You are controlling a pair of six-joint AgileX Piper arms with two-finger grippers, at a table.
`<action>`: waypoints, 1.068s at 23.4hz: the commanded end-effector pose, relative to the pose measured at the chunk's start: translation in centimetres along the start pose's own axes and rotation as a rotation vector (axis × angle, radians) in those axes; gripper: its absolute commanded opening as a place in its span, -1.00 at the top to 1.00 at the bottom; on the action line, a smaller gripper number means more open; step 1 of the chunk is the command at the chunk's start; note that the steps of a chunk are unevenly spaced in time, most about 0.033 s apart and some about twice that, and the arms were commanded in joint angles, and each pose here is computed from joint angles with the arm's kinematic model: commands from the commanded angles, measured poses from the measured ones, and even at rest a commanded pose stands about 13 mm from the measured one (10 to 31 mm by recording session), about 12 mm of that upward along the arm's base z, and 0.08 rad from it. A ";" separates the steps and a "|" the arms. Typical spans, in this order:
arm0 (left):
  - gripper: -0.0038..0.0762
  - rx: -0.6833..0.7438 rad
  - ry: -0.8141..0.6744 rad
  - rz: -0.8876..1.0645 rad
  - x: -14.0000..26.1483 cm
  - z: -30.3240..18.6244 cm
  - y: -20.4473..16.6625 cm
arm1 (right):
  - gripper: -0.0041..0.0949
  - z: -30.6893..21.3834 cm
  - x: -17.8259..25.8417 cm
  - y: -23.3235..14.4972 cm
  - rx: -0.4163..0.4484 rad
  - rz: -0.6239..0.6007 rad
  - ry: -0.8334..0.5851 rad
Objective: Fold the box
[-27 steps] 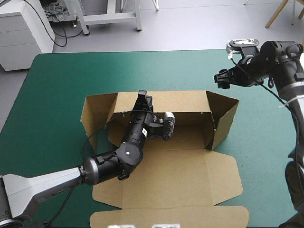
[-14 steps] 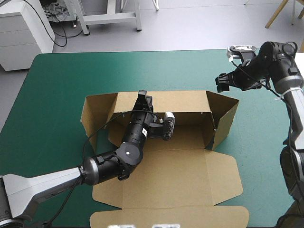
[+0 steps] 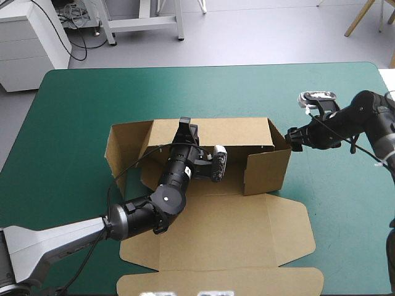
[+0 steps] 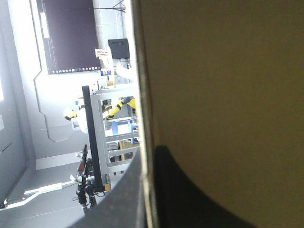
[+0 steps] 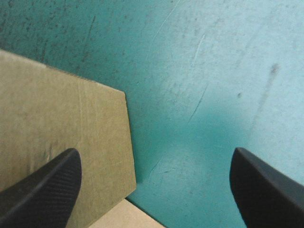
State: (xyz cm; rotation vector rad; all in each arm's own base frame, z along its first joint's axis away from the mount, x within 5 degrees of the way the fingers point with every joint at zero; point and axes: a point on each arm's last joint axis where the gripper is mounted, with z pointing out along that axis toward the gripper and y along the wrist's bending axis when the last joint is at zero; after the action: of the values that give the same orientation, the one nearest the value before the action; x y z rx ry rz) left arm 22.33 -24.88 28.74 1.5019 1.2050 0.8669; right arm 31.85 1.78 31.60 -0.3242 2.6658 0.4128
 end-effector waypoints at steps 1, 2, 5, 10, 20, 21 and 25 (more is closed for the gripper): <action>0.93 -0.085 0.000 0.009 0.1 -0.8 2.0 | -0.66 -2.5 0.6 0.8 -0.014 -0.023 -0.149; 0.93 -0.085 0.000 0.009 0.1 -0.8 2.0 | -0.66 -2.5 1.0 1.0 -0.012 -0.028 -0.155; 0.93 -0.085 -0.001 0.009 0.1 -0.8 2.0 | -0.66 -2.4 2.3 1.4 -0.033 -0.051 -0.168; 0.93 -0.085 -0.001 0.009 0.1 -0.8 2.0 | -0.66 -1.5 4.3 2.0 -0.072 -0.075 -0.197; 0.93 -0.084 -0.003 0.009 0.1 -0.8 2.0 | -0.66 0.5 7.2 4.3 -0.180 -0.213 -0.277; 0.93 -0.084 -0.003 0.009 0.1 -0.8 2.0 | -0.66 1.1 7.2 5.4 -0.175 -0.248 -0.284; 0.93 -0.084 -0.003 0.009 0.1 -0.8 2.0 | -0.66 1.8 7.1 8.1 -0.205 -0.314 -0.295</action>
State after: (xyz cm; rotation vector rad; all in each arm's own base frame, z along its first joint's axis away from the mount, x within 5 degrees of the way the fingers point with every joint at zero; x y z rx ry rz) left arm 22.58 -24.32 28.75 1.4795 1.2346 0.9166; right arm 24.13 7.51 27.13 -0.7082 2.3200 0.5294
